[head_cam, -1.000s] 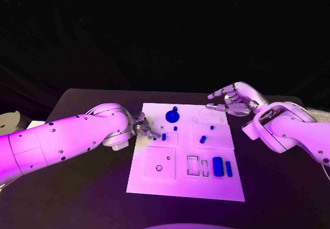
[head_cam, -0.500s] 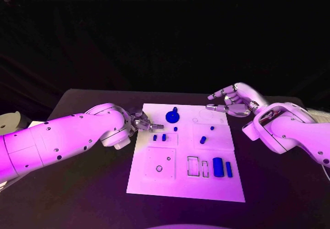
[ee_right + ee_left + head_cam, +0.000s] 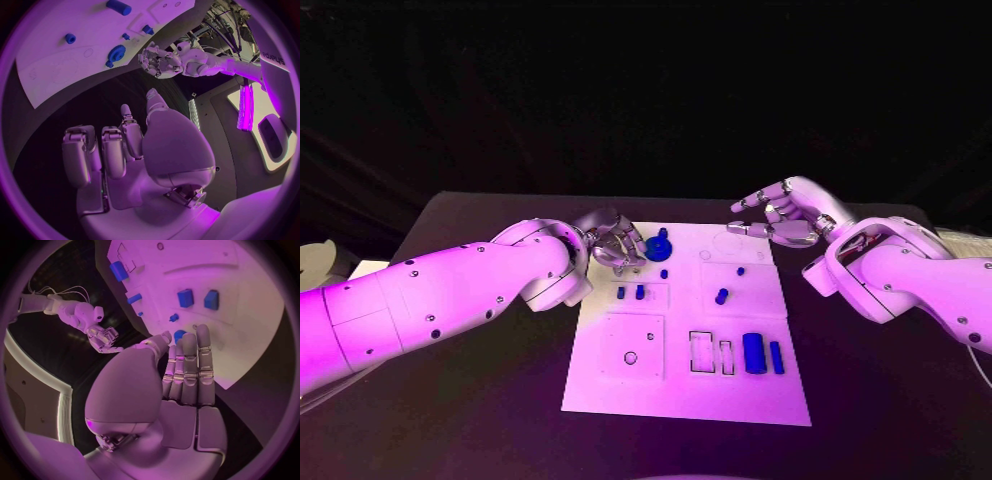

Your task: Assemble the parts on the task board

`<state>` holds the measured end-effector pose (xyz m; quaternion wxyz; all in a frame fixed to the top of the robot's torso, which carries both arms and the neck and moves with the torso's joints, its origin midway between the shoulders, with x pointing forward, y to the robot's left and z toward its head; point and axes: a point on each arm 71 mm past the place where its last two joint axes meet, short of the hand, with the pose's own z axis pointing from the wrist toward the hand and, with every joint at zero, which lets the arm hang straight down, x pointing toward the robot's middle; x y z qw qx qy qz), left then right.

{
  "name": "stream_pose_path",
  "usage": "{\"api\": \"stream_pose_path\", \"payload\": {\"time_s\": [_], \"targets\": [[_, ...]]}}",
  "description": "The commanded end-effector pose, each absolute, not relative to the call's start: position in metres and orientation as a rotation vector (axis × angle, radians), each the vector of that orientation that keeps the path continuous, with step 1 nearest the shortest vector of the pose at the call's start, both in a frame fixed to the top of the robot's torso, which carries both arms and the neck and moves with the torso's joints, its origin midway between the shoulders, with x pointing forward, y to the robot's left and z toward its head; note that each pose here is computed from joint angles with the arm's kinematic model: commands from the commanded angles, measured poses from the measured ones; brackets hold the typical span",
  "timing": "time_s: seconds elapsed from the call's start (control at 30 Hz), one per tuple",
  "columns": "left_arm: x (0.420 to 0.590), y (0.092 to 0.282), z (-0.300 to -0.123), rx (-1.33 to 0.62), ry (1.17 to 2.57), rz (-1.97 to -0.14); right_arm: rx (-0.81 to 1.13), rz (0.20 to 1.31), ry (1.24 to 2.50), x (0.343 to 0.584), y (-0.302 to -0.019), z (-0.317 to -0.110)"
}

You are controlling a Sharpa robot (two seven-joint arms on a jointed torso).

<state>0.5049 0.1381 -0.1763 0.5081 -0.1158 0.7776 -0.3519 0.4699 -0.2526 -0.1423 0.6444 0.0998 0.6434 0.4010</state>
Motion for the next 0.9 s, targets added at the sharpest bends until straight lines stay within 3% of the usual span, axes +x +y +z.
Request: {"api": "stream_pose_path", "payload": {"time_s": [0.03,0.33,0.9], "targets": [[0.505,0.122,-0.162,-0.045,1.658,-0.972,0.216,0.925,1.469,0.470,-0.251,-0.143],[0.509,0.102,-0.172,0.184,1.672,-0.868,0.216,0.927,1.470,0.470,-0.250,-0.144],[0.517,0.086,-0.189,0.323,1.819,-0.678,0.213,0.932,1.473,0.470,-0.247,-0.145]]}}
